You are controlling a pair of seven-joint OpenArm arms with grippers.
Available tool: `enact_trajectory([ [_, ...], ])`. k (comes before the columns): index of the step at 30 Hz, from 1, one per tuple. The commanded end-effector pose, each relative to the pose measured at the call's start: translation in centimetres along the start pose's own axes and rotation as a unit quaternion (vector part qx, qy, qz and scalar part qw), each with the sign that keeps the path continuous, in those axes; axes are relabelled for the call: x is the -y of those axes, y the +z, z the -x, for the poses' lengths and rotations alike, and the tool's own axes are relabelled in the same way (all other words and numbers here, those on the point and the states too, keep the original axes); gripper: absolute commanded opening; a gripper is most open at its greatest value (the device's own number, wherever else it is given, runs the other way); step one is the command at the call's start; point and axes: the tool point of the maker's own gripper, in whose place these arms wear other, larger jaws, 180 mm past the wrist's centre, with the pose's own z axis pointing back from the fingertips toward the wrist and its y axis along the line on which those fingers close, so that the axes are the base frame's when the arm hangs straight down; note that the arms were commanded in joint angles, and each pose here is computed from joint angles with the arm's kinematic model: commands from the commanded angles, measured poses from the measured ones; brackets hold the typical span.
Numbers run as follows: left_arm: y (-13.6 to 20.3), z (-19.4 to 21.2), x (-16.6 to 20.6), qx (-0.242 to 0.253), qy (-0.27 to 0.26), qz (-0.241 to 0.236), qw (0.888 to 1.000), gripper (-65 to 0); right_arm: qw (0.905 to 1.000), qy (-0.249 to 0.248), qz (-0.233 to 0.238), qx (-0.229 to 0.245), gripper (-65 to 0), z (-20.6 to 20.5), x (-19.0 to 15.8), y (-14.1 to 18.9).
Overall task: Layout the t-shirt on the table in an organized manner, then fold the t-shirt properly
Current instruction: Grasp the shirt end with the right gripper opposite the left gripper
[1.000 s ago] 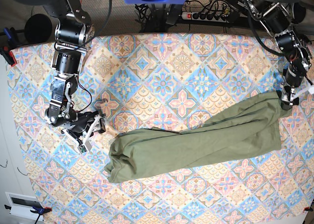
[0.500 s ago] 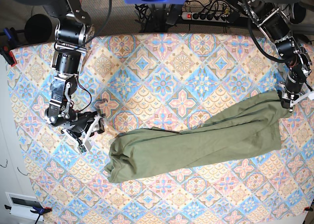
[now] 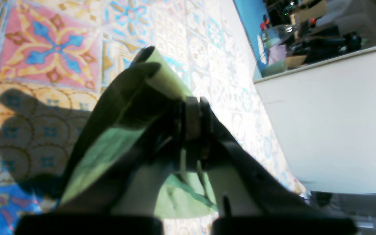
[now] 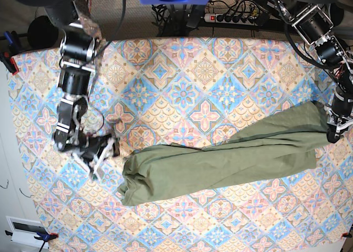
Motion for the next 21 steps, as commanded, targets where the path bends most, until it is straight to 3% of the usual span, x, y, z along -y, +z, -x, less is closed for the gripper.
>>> enact_trajectory([
  [1, 0.5, -2.3, 1.7, 0.028, -0.014, 0.023, 0.999, -65.0, 0.9991, 0.007, 0.004, 0.041, -37.7, -3.3, 0.6, 0.9],
  [7, 1.7, -3.6, 0.8, 0.038, -0.001, 0.017, 0.999, -65.0, 0.998, 0.013, 0.008, 0.062, -36.9, -5.8, 0.9, 1.5],
  [21, 1.8, -3.7, 0.8, 0.039, -0.001, 0.017, 0.999, -65.0, 0.9971, 0.008, -0.017, 0.074, -37.1, -6.7, -1.2, 0.9],
])
